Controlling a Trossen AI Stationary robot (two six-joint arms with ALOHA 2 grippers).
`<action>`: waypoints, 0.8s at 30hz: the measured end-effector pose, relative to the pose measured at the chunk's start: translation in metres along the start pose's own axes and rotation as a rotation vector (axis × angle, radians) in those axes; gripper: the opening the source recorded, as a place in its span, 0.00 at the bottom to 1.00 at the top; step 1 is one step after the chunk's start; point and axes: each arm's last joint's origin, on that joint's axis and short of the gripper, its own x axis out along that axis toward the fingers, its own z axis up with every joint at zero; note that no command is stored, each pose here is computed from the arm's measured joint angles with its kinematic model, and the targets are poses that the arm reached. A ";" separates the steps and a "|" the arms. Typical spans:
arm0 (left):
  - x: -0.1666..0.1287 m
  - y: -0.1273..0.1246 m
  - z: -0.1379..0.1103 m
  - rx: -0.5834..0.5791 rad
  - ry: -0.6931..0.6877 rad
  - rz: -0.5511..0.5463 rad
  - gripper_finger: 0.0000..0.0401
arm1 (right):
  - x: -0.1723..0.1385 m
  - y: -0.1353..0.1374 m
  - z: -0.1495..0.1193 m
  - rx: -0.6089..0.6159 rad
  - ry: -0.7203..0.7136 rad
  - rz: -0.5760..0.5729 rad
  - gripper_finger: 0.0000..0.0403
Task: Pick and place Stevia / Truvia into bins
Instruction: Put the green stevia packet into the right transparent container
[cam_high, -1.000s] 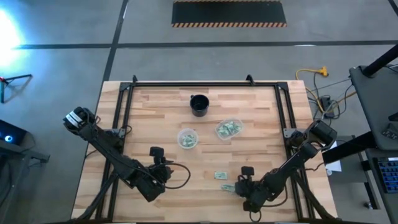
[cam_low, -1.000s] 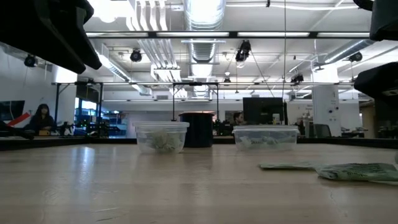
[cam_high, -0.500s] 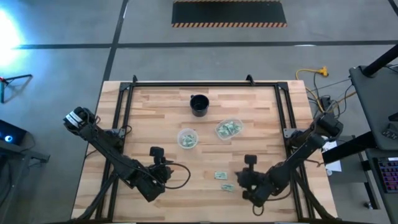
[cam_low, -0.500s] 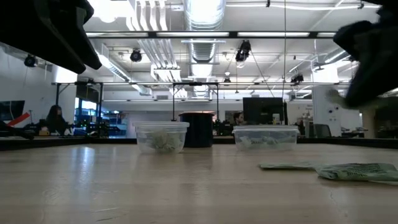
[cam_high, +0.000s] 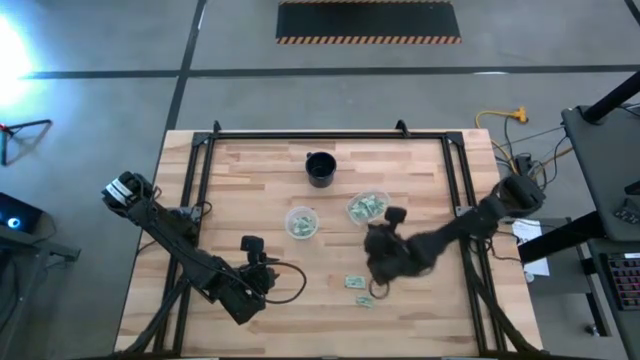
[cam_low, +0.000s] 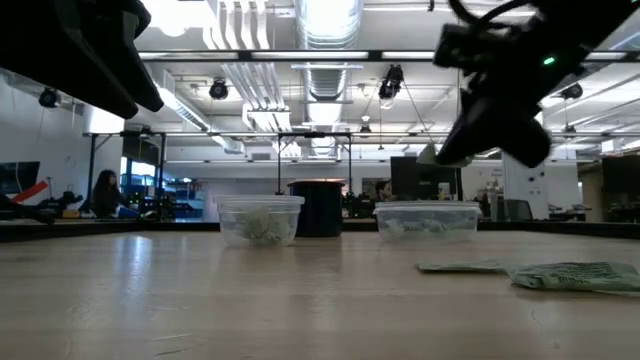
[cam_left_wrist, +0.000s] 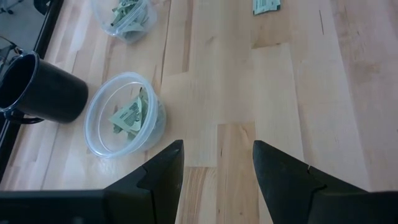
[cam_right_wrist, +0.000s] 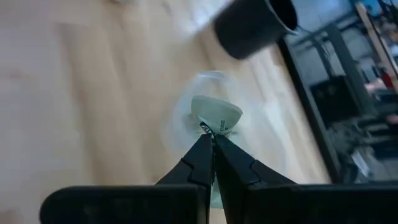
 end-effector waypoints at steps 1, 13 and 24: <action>0.000 0.000 0.000 0.000 0.000 0.000 0.44 | 0.006 -0.004 0.002 0.003 0.014 -0.015 0.02; 0.000 0.000 0.000 0.000 0.000 0.000 0.44 | 0.055 -0.044 0.017 0.032 0.142 0.029 0.02; 0.000 0.000 0.000 0.000 0.000 0.000 0.44 | 0.071 -0.065 0.020 0.093 0.194 0.113 0.03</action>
